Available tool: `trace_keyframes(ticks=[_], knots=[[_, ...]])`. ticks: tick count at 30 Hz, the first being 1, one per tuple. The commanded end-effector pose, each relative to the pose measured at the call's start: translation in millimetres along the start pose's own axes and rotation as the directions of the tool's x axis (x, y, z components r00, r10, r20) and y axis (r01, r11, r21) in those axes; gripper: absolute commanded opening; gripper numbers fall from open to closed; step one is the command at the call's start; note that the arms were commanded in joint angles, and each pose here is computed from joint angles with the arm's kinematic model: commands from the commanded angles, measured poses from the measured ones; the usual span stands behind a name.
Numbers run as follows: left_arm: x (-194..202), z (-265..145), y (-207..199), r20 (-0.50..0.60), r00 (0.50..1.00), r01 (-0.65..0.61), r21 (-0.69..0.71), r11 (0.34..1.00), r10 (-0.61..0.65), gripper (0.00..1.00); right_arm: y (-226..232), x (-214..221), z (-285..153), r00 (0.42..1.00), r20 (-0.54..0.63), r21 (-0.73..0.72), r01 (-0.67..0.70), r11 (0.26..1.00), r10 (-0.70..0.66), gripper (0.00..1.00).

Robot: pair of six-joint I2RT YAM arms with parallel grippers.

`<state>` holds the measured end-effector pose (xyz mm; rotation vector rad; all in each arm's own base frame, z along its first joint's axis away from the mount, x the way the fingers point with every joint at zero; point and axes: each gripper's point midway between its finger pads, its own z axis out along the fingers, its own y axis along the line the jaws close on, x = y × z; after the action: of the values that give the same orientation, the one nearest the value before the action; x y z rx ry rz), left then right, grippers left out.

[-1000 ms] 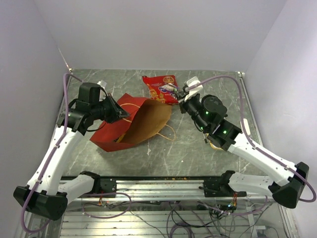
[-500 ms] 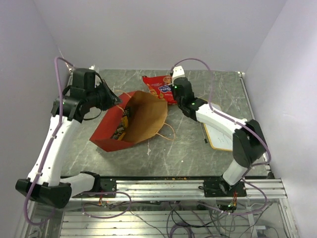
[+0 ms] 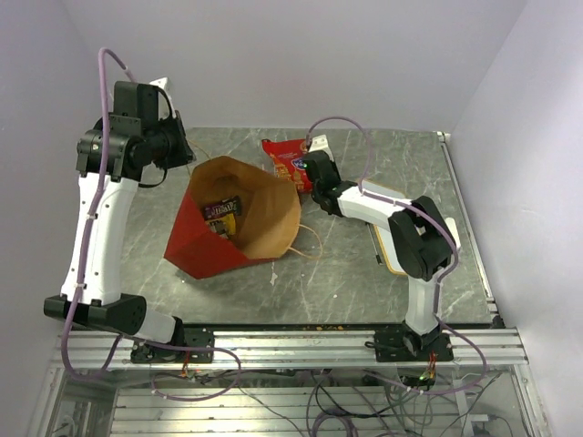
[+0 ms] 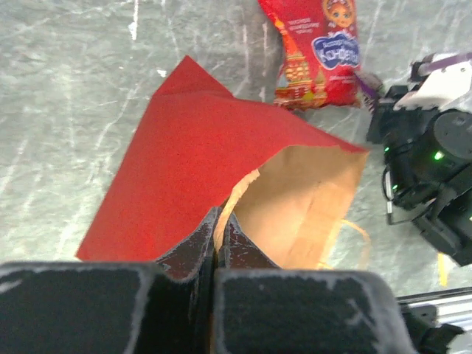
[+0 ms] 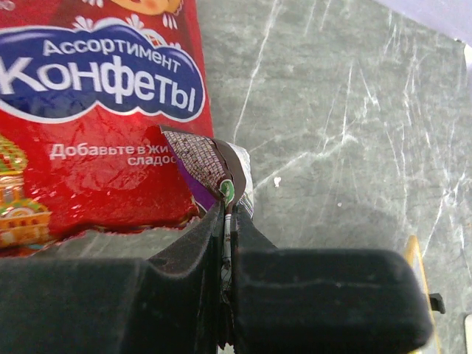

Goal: Take the snacks out of the paper bag
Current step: Place the snack at the center of the board.

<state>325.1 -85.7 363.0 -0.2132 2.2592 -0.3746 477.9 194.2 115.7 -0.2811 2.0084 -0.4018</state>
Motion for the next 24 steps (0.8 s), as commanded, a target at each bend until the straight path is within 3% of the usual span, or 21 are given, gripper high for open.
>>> trace_keyframes(ticks=[1, 4, 6, 11, 15, 21, 24], knots=[[1, -7, 15, -0.031, 0.988, -0.150, -0.048, 0.988, 0.148, 0.07, -8, -4, 20, 0.998, 0.017, 0.065, -0.069, 0.996, 0.068, 0.00], [6, -2, 1, -0.046, 0.987, -0.153, 0.037, 0.988, 0.154, 0.07, 1, 7, 29, 0.998, 0.000, 0.052, -0.059, 0.997, 0.059, 0.00], [0, -4, -7, -0.028, 0.984, -0.172, 0.077, 0.982, 0.175, 0.07, 12, 12, 31, 0.998, -0.014, 0.003, -0.066, 0.998, 0.066, 0.07], [-30, -28, 5, 0.082, 0.979, -0.184, -0.047, 0.982, 0.187, 0.07, 27, 18, 28, 0.996, -0.046, -0.078, -0.084, 0.993, 0.081, 0.18], [-30, -31, -4, 0.097, 0.982, -0.161, 0.000, 0.987, 0.161, 0.07, 28, 18, 21, 0.996, -0.055, -0.119, -0.076, 0.990, 0.069, 0.40], [-20, -36, -43, 0.124, 0.987, -0.125, 0.232, 0.965, 0.098, 0.07, 29, -6, -10, 0.995, -0.036, -0.241, -0.096, 0.966, 0.090, 0.55], [7, -22, -59, 0.050, 0.997, -0.079, 0.368, 0.927, 0.064, 0.07, 30, -25, -36, 0.993, -0.011, -0.330, -0.111, 0.938, 0.114, 0.59]])
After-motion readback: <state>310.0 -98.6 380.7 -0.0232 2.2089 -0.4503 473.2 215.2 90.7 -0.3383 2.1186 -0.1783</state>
